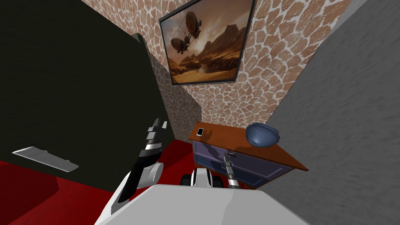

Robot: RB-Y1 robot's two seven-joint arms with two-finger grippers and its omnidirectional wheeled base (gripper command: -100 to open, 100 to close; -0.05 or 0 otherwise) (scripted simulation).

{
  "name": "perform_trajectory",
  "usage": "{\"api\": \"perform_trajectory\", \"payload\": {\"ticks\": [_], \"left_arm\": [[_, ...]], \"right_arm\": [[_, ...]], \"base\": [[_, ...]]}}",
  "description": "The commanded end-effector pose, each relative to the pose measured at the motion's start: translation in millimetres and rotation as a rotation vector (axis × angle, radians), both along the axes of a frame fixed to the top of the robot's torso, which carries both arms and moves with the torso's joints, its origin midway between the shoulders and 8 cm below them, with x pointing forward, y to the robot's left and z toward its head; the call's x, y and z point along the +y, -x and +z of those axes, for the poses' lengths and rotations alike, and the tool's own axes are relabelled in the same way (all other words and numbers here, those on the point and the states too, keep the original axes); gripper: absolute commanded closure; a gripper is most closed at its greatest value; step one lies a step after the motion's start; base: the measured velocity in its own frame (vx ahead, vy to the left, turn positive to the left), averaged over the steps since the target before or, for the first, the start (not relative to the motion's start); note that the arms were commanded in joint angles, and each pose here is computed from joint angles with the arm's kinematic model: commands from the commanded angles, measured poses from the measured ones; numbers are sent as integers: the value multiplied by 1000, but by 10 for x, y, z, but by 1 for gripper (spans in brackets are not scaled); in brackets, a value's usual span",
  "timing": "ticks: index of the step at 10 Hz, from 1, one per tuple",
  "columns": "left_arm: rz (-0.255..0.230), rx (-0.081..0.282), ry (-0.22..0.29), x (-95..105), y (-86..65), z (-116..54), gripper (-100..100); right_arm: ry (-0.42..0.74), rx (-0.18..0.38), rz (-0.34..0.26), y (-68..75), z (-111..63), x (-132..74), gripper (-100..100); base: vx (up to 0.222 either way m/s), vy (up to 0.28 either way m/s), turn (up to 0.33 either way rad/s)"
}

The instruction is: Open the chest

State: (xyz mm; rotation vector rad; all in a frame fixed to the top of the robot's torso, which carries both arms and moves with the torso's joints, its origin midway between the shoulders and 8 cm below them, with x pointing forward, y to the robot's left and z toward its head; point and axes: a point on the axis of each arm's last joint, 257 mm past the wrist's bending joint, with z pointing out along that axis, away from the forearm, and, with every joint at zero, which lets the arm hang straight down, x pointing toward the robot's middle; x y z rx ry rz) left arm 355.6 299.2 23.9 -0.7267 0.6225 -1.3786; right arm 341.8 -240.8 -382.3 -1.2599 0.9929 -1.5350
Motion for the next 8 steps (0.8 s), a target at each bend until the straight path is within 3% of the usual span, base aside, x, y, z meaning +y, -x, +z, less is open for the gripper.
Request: {"api": "perform_trajectory", "payload": {"ticks": [1,4,8], "left_arm": [[0,0,0,0,0,0,0],[0,0,0,0,0,0,0],[0,0,0,0,0,0,0]], "right_arm": [[-96,-14,-31,23,49,-19,-100],[-176,-37,-79,65,129,-48,-100],[-295,-66,-89,93,189,-66,-100]], "base": [[13,-31,-69],[9,-39,-65],[6,-20,-26]]}}
